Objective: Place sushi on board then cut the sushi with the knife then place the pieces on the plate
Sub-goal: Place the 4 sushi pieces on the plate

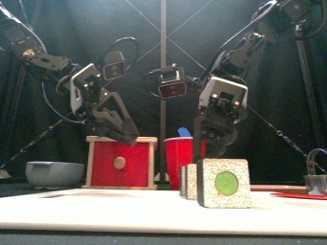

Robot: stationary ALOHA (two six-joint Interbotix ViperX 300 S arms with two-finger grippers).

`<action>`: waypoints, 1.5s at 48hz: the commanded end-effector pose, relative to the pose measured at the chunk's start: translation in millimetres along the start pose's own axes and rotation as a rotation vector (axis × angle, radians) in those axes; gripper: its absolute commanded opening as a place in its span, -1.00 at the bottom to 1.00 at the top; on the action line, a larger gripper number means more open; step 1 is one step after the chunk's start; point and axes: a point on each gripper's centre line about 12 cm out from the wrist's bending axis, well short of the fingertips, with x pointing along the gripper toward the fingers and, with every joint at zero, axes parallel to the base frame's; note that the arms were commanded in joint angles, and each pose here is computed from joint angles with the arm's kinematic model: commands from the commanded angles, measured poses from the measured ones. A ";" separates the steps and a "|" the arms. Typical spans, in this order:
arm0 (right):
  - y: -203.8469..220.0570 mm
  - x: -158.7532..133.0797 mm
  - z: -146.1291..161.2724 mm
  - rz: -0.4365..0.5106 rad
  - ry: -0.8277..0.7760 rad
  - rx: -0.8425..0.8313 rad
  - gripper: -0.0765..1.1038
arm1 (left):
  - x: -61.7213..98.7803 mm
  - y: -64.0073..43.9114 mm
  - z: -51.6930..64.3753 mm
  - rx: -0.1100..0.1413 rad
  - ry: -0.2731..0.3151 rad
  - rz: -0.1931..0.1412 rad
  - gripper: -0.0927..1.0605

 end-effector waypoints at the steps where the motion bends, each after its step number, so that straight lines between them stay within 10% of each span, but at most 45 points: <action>1: 1.9 -7.7 13.5 0.009 -0.042 0.001 0.42 | 0.4 -1.2 8.0 -0.001 -0.024 -0.003 0.47; 11: -0.1 -15.9 11.8 0.013 -0.043 0.026 0.13 | 0.1 -0.9 6.8 0.000 -0.021 -0.002 0.47; 43: -115.2 -113.7 -35.1 -0.135 -0.058 0.373 0.13 | 0.1 -0.9 6.8 0.003 -0.021 -0.003 0.47; 72: -191.7 -94.5 -78.4 -0.292 0.039 0.538 0.14 | 0.7 -1.1 9.9 -0.003 -0.029 -0.003 0.47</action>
